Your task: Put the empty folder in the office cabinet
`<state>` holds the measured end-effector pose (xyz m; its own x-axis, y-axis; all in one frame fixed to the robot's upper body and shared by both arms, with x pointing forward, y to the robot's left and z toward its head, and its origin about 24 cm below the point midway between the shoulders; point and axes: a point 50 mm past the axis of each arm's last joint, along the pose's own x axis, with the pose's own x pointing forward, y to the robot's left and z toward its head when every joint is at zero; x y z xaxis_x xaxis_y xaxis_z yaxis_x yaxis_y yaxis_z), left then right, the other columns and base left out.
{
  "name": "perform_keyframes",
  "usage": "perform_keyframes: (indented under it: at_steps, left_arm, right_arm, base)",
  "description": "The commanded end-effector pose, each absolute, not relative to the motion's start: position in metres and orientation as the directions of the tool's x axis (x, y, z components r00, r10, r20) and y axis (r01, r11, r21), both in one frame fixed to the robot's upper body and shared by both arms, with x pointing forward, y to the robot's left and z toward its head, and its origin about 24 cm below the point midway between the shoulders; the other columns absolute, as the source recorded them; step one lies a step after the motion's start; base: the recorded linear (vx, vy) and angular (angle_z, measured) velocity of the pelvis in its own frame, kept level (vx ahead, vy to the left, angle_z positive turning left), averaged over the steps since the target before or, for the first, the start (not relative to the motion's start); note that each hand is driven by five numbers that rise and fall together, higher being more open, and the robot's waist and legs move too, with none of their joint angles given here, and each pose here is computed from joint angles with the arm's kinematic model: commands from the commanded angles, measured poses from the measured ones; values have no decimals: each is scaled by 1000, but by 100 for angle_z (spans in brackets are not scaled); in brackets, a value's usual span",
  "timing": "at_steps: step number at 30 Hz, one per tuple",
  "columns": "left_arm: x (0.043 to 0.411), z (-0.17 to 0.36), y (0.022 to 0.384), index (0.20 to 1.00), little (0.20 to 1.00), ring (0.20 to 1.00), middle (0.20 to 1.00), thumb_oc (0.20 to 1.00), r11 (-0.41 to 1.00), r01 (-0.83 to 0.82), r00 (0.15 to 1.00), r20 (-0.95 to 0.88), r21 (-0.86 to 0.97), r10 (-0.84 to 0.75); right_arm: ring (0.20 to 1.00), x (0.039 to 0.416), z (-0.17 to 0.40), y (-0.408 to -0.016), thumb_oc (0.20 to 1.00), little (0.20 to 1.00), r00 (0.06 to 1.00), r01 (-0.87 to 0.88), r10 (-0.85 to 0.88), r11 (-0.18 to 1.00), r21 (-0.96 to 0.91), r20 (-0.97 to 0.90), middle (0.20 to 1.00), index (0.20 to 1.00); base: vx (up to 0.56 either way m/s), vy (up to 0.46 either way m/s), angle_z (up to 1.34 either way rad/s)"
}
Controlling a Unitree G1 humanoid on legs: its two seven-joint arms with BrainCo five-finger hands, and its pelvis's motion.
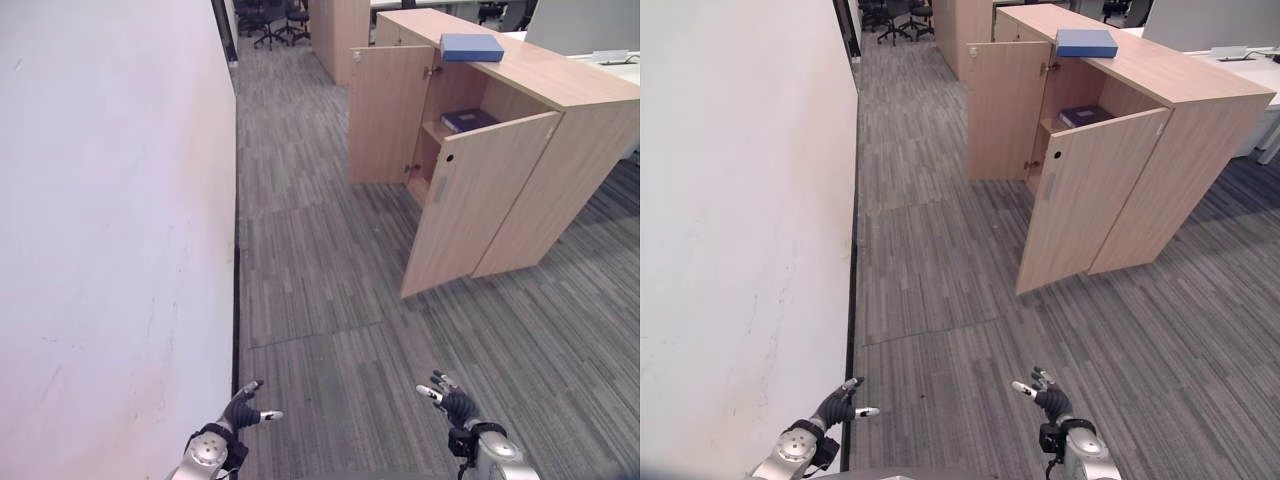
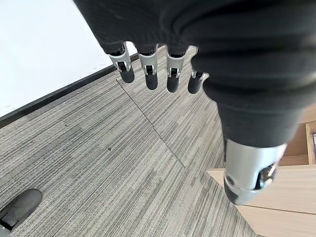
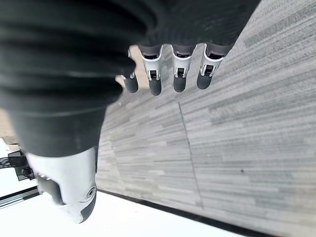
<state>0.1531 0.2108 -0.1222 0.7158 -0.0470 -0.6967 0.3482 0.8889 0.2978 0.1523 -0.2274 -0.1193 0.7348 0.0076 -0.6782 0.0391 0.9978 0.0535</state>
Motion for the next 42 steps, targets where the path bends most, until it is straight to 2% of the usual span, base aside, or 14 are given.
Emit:
perform_keyframes:
  at_steps: [1,22,32,36,42]
  left_arm:
    - [167,-115,222,1000,1000,1000,1000,1000,900,301,753,-658,316,-21]
    - [164,-120,223,1000,1000,1000,1000,1000,913,286,723,-691,290,-7]
    - [184,-111,215,1000,1000,1000,1000,1000,913,291,758,-651,285,-38]
    - [185,-112,208,1000,1000,1000,1000,1000,914,299,757,-651,276,-51]
    - [188,-113,217,1000,1000,1000,1000,1000,917,265,751,-661,299,-2]
  right_arm:
    - [1000,159,-119,-223,1000,1000,756,71,15,992,105,-654,1000,1000]
    - [1000,137,-131,-234,1000,1000,685,127,-22,988,89,-728,1000,1000]
    - [1000,146,-127,-242,1000,1000,695,146,-42,986,84,-718,1000,1000]
    - [1000,144,-128,-247,1000,1000,679,161,-64,985,63,-731,1000,1000]
    - [1000,164,-123,-240,1000,1000,703,139,-52,988,66,-709,1000,1000]
  base:
    - [0,0,0]
    - [9,-44,1]
    - [-7,-154,2]
    - [234,-35,5]
    - [402,66,-30]
